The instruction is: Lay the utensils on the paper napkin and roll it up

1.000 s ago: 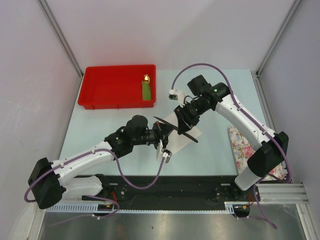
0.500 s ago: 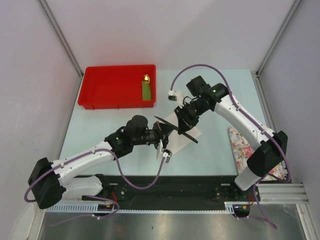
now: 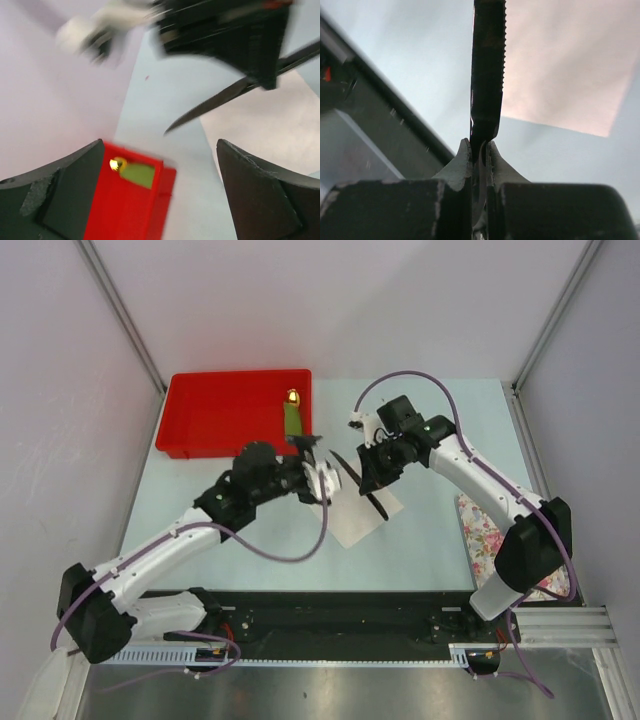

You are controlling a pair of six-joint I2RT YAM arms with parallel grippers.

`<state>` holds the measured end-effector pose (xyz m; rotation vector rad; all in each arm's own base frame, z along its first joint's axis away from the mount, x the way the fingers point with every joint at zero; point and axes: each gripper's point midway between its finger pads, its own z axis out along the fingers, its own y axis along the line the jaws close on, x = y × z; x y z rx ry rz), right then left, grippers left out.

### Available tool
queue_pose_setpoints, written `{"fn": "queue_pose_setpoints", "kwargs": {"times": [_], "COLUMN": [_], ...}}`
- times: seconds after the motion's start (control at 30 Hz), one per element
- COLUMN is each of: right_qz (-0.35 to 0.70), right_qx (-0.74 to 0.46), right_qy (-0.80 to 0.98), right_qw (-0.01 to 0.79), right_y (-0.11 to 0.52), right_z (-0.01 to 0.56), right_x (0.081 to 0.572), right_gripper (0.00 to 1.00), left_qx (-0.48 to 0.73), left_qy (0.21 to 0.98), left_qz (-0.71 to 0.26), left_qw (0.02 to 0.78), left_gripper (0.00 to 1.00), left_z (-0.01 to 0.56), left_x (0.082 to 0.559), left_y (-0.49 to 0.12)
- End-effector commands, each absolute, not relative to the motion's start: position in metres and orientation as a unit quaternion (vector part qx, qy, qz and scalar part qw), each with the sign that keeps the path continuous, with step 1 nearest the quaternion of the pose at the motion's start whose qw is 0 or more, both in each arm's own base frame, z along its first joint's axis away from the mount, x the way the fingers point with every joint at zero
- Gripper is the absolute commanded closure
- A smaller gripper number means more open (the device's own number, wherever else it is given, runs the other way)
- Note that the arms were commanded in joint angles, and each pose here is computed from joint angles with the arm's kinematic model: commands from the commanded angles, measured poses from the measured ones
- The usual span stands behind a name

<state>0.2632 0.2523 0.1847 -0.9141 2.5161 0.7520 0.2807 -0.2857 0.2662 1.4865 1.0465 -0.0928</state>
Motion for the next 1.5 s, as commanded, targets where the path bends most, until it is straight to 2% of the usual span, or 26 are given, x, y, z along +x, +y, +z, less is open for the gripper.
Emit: {"fn": "queue_pose_setpoints", "kwargs": {"times": [0.0,0.07,0.17,0.27,0.47,0.93,1.47], "right_qz": [0.229,0.204,0.176,0.118,0.086,0.085,0.062], "right_qx": [-0.185,-0.152,-0.097,-0.063,-0.028,-0.007,0.003], "right_qy": [0.910,0.916,0.930,0.940,0.953,0.956,0.965], "right_qw": [0.291,0.311,0.309,0.314,0.290,0.280,0.254], "right_y": [0.250,0.249,0.250,0.244,0.250,0.269,0.264], "right_z": [0.200,0.192,0.172,0.152,0.114,0.072,0.039], "right_x": [0.319,0.336,0.354,0.373,0.374,0.382,0.377], "right_gripper": [1.00,1.00,1.00,1.00,1.00,1.00,1.00], "left_qx": [0.409,0.321,0.229,0.164,0.085,0.083,0.086], "left_qy": [0.646,0.701,0.736,0.749,0.776,0.757,0.748], "left_qz": [-0.136,-0.168,-0.208,-0.240,-0.293,-0.372,-0.400], "left_qw": [0.630,0.614,0.603,0.595,0.552,0.530,0.523], "left_gripper": [0.00,0.00,0.00,0.00,0.00,0.01,0.00], "left_z": [0.312,0.308,0.302,0.296,0.268,0.252,0.242], "left_x": [0.307,0.316,0.314,0.305,0.291,0.271,0.270], "left_y": [-0.230,-0.203,-0.179,-0.169,-0.162,-0.179,-0.188]}}
